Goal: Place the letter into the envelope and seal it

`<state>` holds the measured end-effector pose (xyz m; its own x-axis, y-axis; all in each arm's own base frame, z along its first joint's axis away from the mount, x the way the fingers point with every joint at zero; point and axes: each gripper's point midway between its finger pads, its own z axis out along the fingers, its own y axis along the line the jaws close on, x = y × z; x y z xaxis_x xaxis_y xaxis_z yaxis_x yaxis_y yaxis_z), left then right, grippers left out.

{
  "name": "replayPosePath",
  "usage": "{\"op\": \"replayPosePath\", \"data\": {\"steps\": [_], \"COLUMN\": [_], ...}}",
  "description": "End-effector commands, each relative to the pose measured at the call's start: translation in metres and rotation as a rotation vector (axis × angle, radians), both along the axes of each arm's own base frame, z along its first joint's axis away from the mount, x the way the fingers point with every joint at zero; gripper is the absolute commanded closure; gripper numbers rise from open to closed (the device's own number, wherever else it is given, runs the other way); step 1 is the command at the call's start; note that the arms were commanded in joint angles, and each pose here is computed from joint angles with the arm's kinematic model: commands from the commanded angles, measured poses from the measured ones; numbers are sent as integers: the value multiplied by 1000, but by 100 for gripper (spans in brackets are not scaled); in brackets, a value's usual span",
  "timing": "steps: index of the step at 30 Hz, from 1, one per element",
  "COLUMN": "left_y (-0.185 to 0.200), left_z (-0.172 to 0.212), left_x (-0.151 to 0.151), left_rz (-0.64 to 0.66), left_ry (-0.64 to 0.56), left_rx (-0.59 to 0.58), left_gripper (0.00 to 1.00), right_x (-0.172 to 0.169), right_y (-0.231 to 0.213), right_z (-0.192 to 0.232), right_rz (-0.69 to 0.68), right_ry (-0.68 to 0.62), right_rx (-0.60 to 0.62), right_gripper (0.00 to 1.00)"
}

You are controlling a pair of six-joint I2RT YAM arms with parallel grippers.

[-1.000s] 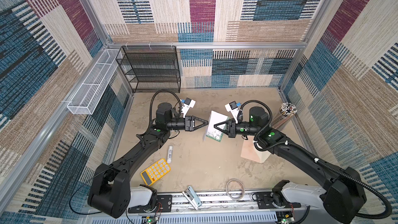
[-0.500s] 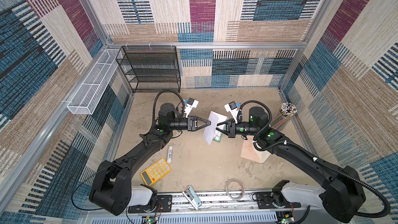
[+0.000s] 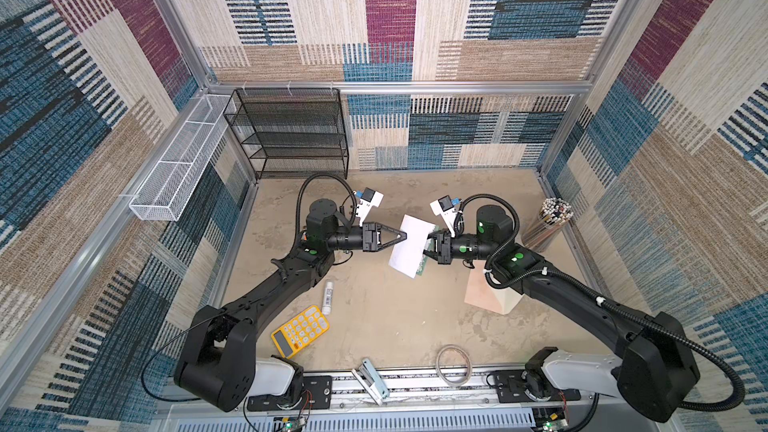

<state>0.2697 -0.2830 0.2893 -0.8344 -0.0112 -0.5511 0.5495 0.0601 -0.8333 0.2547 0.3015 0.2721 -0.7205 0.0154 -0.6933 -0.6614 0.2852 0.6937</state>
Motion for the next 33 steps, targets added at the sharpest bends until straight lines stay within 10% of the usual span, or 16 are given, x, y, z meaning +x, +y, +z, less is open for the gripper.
{"op": "replayPosePath", "data": {"steps": [1,13,19,26,33], "left_y": [0,1,11,57,60], "left_z": [5,3,3,-13,-26], "left_x": [3,5,10,29,27], "left_rz": [12,36,142,410,366], "left_ry": [-31,-26,-85,-296,-582], "left_rx": [-18,11,124,514,725], "left_gripper": [75,100,100,100,100], "right_x": [-2,-1,14,30,-15], "right_y": [2,-2,-19,-67,-68], "right_z": [9,4,-7,5,44], "right_rz": [19,-3,-138,-391,-239], "right_ry": [-16,-34,-117,-405,-781], "right_rx": [26,-6,-104,-258,-207], "right_gripper": [100,87,46,30,30]}}
